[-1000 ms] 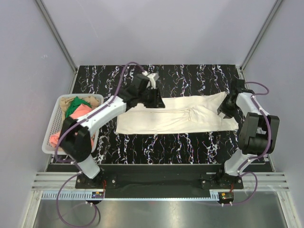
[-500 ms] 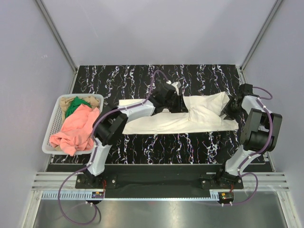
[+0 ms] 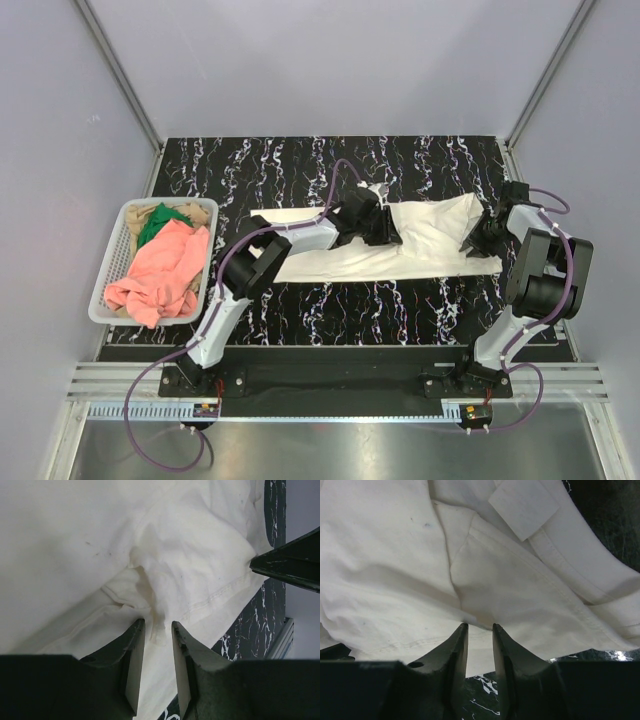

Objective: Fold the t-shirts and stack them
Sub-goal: Fold the tshirt

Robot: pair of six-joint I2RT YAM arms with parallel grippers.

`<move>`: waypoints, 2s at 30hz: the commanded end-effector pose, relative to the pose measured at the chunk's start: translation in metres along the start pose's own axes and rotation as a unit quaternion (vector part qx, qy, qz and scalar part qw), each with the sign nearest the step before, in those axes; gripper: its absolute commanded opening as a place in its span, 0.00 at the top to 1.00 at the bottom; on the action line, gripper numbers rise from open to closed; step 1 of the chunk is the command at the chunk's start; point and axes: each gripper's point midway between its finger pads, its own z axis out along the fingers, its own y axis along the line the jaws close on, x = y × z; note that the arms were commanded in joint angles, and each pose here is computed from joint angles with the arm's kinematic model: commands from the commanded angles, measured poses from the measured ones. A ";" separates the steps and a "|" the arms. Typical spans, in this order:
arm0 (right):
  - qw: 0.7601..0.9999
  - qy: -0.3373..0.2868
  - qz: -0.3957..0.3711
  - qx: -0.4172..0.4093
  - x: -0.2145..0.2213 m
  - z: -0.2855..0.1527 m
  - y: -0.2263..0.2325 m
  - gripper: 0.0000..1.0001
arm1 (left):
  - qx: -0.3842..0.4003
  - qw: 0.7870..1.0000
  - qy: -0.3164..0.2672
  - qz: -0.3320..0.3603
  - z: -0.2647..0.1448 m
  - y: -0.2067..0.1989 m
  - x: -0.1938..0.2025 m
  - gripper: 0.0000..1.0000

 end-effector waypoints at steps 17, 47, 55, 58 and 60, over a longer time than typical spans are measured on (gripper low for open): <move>0.999 -0.031 -0.017 0.001 -0.010 -0.015 0.000 0.70 | 0.023 0.999 -0.033 0.035 0.005 -0.029 -0.014 0.68; 0.999 -0.043 -0.001 -0.028 -0.002 -0.023 0.007 1.00 | 0.040 0.999 -0.017 0.025 -0.014 -0.057 -0.013 1.00; 0.997 -0.049 0.020 -0.047 0.010 -0.044 0.015 1.00 | 0.023 1.000 0.000 0.019 -0.026 -0.061 -0.019 1.00; 0.997 -0.059 0.037 -0.043 0.018 -0.050 0.011 1.00 | 0.012 1.000 0.005 0.012 -0.031 -0.055 -0.020 1.00; 0.995 -0.078 0.051 -0.048 0.017 -0.055 0.012 1.00 | 0.010 1.000 0.011 0.007 -0.033 -0.054 -0.020 1.00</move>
